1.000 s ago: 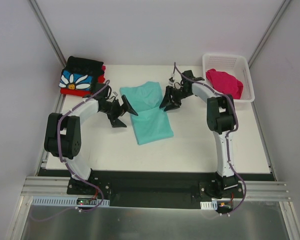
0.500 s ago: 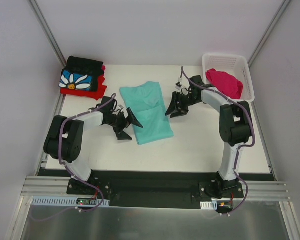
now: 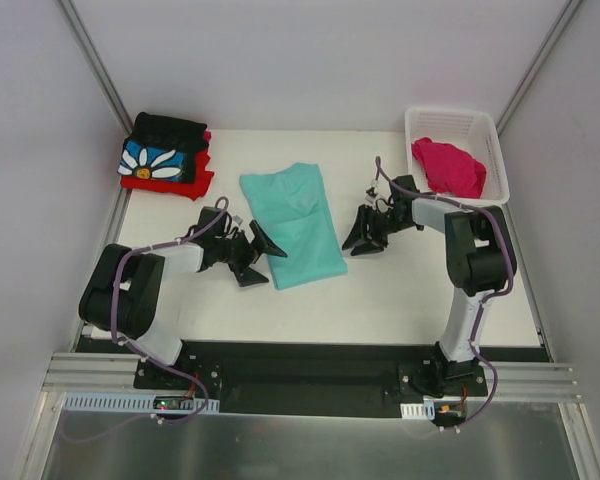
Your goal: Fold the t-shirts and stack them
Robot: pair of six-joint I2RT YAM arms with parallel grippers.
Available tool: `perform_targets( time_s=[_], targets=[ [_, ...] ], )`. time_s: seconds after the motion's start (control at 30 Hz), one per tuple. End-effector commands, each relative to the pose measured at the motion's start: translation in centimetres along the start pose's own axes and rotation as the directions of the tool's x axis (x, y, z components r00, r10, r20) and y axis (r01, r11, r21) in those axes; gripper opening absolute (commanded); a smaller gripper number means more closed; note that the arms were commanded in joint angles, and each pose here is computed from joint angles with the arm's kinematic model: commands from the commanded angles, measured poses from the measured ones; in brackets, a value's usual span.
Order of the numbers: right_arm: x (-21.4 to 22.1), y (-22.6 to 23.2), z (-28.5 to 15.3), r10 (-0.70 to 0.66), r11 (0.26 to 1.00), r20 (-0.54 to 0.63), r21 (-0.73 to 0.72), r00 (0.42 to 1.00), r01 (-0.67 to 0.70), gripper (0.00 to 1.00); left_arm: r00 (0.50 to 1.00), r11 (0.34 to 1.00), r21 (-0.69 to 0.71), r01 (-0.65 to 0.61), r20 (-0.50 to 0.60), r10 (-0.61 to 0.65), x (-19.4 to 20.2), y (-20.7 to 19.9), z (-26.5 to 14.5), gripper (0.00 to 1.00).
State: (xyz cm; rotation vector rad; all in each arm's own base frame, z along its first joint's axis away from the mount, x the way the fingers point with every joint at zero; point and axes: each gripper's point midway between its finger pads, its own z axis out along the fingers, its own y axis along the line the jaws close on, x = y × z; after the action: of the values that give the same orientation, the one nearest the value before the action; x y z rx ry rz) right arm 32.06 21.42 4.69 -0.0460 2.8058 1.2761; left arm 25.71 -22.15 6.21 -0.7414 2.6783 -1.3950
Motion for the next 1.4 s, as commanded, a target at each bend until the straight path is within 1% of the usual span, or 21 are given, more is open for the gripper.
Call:
perform_targets(
  time_s=[0.0, 0.17, 0.23, 0.47, 0.67, 0.83, 1.03, 1.17, 1.27, 1.37],
  targets=[
    [-0.9, 1.0, -1.5, -0.041, 0.999, 0.072, -0.028, 0.997, 0.043, 0.47, 0.998, 0.997, 0.061, -0.04, 0.049, 0.038, -0.6, -1.6, 0.2, 0.99],
    [-0.7, 0.8, -1.9, -0.038, 0.999, 0.079, -0.029, 0.996, 0.04, 0.47, 0.998, 0.998, 0.048, -0.046, 0.055, 0.043, 0.0, -1.2, 0.8, 0.99],
    [-0.6, 0.7, -2.0, -0.035, 0.999, 0.08, -0.029, 0.996, 0.037, 0.47, 0.997, 0.997, 0.067, -0.047, 0.06, 0.043, 0.2, -1.5, 0.9, 0.99],
    [-0.5, 0.9, -2.1, -0.031, 0.998, 0.081, -0.043, 0.996, 0.035, 0.46, 0.998, 0.998, 0.039, -0.04, 0.043, 0.038, 2.1, 0.1, 1.6, 0.99],
    [-0.7, 1.2, -2.2, -0.036, 0.998, 0.087, -0.048, 0.996, 0.04, 0.45, 0.996, 0.998, 0.007, -0.062, 0.069, 0.061, 2.0, 0.6, 1.3, 0.99],
    [-0.6, 1.1, -2.2, -0.034, 0.998, 0.082, -0.051, 0.996, 0.038, 0.45, 0.997, 0.997, -0.043, -0.061, 0.052, 0.063, 2.4, 1.2, 1.0, 0.99],
    [-0.6, 1.3, -2.2, -0.036, 0.997, 0.087, -0.06, 0.996, 0.041, 0.45, 0.993, 0.994, -0.069, -0.086, 0.074, 0.092, 2.3, 1.0, 0.4, 0.99],
    [-0.7, 1.6, -2.3, -0.037, 0.997, 0.089, -0.065, 0.995, 0.043, 0.44, 0.993, 0.993, -0.086, -0.083, 0.078, 0.089, 2.1, 1.3, 0.8, 0.99],
    [-0.7, 1.7, -2.3, -0.036, 0.996, 0.087, -0.073, 0.996, 0.042, 0.44, 0.992, 0.993, -0.068, -0.1, 0.077, 0.105, 2.1, 0.9, 1.3, 0.99],
    [-0.6, 1.6, -2.3, -0.032, 0.996, 0.089, -0.078, 0.995, 0.039, 0.43, 0.994, 0.995, -0.064, -0.082, 0.072, 0.086, 2.1, 1.0, 2.0, 0.99]
  ],
)
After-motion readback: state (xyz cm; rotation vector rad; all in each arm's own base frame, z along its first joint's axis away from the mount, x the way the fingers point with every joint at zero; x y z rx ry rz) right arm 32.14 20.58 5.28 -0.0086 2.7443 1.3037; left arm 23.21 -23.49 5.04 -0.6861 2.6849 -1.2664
